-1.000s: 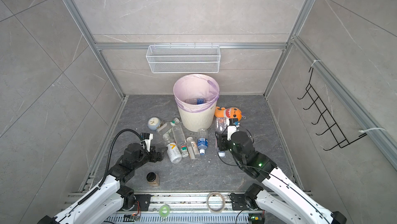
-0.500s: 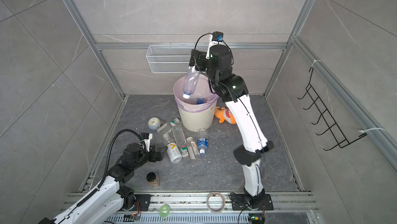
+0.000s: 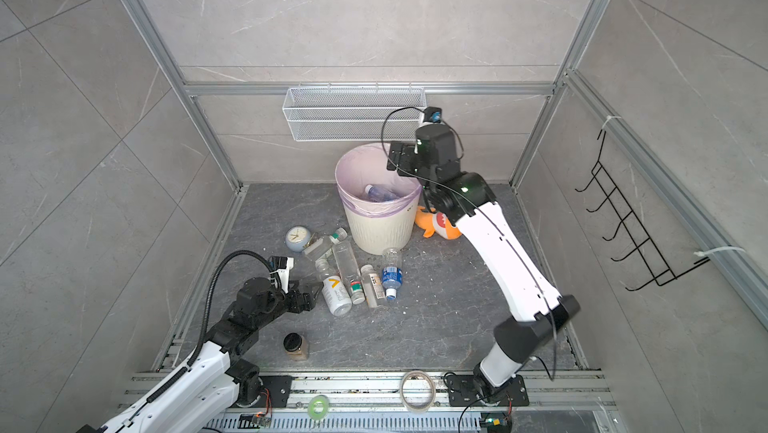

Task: Throw the plastic bottles in the bin
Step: 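Withdraw the right gripper from the bin back beside the pile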

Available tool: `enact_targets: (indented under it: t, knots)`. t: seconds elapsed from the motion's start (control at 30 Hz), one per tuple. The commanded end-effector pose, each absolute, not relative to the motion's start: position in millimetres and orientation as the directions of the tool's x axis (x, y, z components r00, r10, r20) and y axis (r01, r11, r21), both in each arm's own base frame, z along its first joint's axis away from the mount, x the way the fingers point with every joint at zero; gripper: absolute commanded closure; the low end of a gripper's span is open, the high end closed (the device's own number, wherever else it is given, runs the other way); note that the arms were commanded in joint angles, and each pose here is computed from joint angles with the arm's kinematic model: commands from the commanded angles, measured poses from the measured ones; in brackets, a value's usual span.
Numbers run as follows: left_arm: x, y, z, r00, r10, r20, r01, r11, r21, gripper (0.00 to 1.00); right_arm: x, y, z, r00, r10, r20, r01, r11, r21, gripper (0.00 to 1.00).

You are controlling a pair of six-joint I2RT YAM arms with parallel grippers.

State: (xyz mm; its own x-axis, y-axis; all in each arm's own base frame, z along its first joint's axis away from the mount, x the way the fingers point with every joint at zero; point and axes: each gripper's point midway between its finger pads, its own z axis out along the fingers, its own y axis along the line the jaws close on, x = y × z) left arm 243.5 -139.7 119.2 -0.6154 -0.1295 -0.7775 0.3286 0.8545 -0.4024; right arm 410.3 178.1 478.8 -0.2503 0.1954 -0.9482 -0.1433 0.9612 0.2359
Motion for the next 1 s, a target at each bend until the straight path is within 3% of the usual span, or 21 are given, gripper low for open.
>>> enact_targets:
  t: [0.0, 0.73, 0.97]
  knots:
    - [248.8, -138.1, 126.0, -0.585, -0.144, -0.798, 0.327, 0.859, -0.394, 0.03, 394.0, 168.3, 476.7, -0.228, 0.184, -0.956, -0.152, 0.963, 0.221, 0.01]
    - [259.0, -150.0, 137.0, -0.647, -0.184, -0.74, 0.293, 0.836, -0.464, 0.0, 266.5, 99.0, 227.1, -0.525, 0.145, -0.839, -0.064, 0.976, 0.209, 0.01]
    - [262.6, -157.5, 139.7, -0.686, -0.207, -0.697, 0.27, 0.818, -0.508, 0.02, 243.3, 88.8, 179.8, -0.575, 0.157, -0.803, -0.045, 0.974, 0.222, 0.01]
